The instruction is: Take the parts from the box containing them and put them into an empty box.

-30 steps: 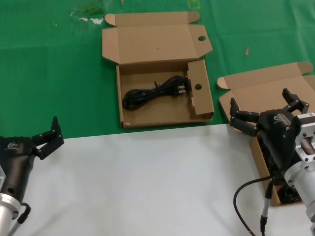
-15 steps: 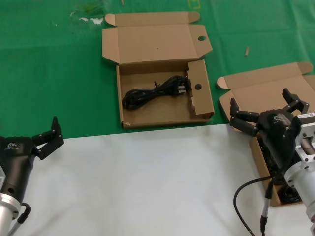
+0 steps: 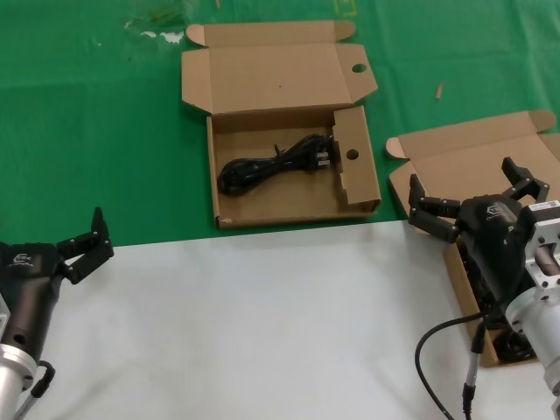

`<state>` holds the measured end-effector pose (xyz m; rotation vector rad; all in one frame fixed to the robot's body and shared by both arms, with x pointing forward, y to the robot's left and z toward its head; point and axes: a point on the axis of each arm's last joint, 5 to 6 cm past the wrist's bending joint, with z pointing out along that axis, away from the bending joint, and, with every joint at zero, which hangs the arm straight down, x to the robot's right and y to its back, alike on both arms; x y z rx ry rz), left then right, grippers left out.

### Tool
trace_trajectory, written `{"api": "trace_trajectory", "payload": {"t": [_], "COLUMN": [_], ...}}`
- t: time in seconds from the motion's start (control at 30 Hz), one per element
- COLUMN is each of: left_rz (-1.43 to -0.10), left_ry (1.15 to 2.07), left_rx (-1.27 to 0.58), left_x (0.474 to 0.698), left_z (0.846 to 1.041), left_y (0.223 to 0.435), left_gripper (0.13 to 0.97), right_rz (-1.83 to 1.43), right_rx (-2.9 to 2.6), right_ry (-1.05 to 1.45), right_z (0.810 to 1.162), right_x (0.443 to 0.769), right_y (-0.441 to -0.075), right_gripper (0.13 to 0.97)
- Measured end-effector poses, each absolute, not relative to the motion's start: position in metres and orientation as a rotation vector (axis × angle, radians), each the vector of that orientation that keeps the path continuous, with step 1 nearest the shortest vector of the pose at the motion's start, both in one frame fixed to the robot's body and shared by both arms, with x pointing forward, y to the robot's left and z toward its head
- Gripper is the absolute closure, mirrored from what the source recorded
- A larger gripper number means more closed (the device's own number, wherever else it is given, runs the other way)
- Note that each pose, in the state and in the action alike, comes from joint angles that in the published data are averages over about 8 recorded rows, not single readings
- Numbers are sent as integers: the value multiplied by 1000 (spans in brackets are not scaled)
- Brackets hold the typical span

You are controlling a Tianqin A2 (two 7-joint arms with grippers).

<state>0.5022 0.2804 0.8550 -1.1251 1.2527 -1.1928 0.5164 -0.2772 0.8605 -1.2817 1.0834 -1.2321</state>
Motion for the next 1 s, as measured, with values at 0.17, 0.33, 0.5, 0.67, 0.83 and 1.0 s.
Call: {"api": "trace_trajectory", "payload": {"t": [0.17,0.33,0.5,0.67,0.83,1.0], "left_rz": [-1193,-1193,-1193,-1193,-1193,-1193], "left_ry": [1253,1253,1253,1253,1253,1253], "left_rx": [-1125,-1125,-1125,-1125,-1125,-1125], "left_x": [502,502,502,502,502,502], "left_z": [855,855,855,855,855,855], "left_y": [280,280,280,280,280,280], "left_gripper": [132,132,132,132,132,132], "right_rz": [-1232,-1232,-1232,-1232,-1232,-1232], "right_rx": [-1282,-1282,-1282,-1282,-1282,-1282], "right_ry": [1083,1083,1083,1083,1083,1083], "right_z": [861,861,861,861,861,861], "right_x": [516,516,516,516,516,516], "right_y": [-277,-277,-277,-277,-277,-277], "right_gripper": [130,130,130,130,130,130]}}
